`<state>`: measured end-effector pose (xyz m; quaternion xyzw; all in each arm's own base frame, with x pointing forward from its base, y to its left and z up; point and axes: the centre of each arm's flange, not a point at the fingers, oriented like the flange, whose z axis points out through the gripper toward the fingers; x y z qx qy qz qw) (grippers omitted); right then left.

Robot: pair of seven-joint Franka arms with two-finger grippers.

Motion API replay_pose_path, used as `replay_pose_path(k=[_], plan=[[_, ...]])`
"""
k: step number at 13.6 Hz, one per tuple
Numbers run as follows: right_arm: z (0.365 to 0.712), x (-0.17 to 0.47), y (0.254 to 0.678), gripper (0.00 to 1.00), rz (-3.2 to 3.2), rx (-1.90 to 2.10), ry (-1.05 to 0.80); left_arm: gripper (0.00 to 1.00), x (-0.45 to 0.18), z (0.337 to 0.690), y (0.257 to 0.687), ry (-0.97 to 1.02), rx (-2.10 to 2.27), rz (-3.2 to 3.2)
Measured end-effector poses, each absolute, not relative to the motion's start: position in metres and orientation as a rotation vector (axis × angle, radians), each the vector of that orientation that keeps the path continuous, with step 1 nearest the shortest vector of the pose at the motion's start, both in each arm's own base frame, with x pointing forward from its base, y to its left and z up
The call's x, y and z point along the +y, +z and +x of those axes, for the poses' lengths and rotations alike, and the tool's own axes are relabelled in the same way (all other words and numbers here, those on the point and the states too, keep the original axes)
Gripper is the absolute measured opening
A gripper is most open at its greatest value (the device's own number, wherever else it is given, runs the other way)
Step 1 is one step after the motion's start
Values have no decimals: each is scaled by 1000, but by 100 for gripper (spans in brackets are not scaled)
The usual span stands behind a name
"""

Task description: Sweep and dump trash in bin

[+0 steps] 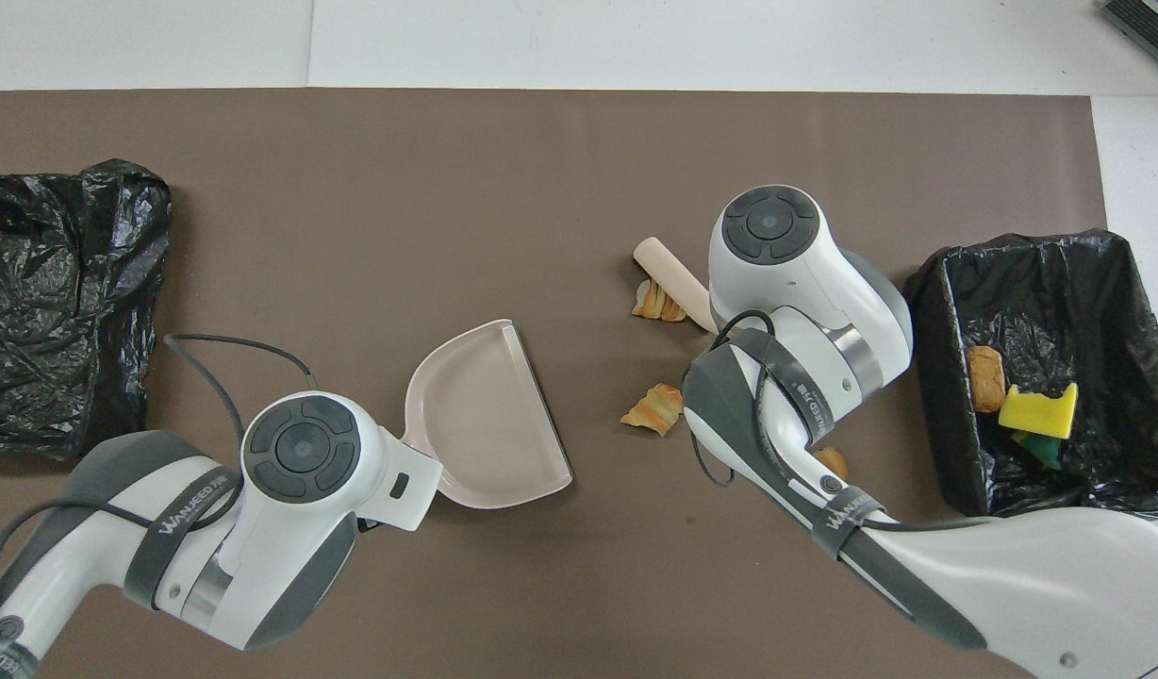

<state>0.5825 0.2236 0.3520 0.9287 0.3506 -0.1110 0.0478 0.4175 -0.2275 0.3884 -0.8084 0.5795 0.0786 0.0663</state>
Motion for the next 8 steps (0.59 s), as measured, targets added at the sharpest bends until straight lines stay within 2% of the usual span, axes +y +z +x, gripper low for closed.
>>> replay_pose_path(k=[4,6,8], plan=[[569,231,351,26,3023,1104,-465,31,-227,418,388,235,1730,-2449],[568,221,368,26,3075,1045,-484,31,-227,418,388,235,1725,-2452],[573,185,397,26,3094,943,-463,31,-227,418,388,235,1723,-2456]])
